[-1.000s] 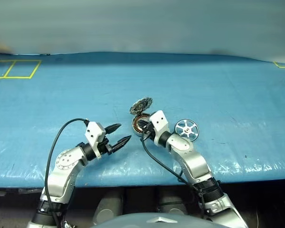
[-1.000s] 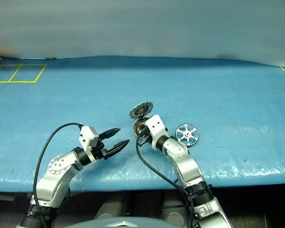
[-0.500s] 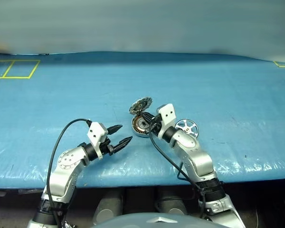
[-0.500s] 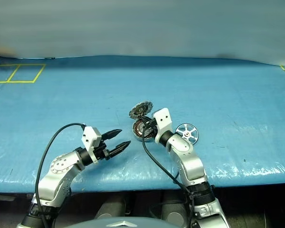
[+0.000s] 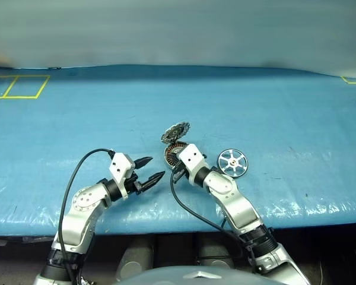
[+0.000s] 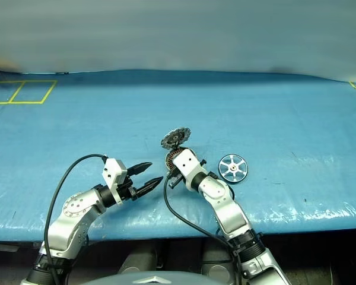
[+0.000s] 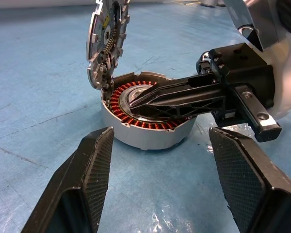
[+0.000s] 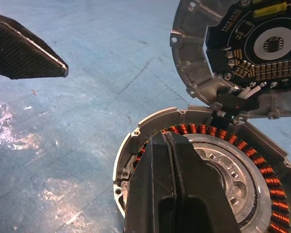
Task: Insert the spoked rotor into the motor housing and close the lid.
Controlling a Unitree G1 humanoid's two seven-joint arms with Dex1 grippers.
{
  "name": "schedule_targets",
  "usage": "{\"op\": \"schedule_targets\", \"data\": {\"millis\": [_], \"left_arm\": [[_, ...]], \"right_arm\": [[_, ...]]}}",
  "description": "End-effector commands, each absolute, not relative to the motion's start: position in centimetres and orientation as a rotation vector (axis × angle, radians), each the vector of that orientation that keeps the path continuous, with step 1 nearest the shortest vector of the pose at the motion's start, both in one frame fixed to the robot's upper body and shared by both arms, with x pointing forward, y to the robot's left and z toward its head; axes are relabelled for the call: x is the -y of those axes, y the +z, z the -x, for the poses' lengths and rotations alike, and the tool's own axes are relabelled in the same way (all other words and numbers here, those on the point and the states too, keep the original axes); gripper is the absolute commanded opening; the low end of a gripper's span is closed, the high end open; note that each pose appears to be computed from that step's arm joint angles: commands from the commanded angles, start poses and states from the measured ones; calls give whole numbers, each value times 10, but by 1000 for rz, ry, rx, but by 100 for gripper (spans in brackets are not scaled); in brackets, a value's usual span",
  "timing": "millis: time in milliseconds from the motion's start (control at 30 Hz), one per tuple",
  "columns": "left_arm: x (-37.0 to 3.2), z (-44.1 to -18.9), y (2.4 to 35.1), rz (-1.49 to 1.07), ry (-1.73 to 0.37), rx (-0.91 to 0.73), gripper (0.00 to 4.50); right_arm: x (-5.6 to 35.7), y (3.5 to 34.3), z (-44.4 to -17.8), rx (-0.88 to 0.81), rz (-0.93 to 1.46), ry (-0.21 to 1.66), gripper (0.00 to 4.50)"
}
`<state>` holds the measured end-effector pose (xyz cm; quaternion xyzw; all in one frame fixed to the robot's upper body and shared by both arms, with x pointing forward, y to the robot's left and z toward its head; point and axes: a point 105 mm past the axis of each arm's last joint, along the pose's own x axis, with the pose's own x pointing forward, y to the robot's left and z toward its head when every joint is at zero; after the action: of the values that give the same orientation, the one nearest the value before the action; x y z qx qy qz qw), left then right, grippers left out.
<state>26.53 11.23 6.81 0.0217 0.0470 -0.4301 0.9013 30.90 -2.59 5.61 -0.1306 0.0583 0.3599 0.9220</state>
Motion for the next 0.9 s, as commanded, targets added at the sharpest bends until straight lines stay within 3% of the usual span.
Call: {"op": "schedule_targets", "data": {"millis": [33, 200, 333, 667, 900], "left_arm": [[-112, -266, 72, -54, -888, -82, 334], [-111, -265, 72, -47, -896, -80, 334], [-111, -265, 76, -28, -901, -64, 334], [-108, -267, 77, -41, -901, -55, 334], [-108, -267, 76, -40, -898, -60, 334]], "right_arm": [[33, 43, -309, -194, 179, 707, 2], [27, 77, -300, -129, -121, 809, 2], [32, 92, -303, -81, -160, 797, 2], [44, 63, -323, -140, 79, 617, 2], [36, 53, -316, -148, 175, 655, 2]]}}
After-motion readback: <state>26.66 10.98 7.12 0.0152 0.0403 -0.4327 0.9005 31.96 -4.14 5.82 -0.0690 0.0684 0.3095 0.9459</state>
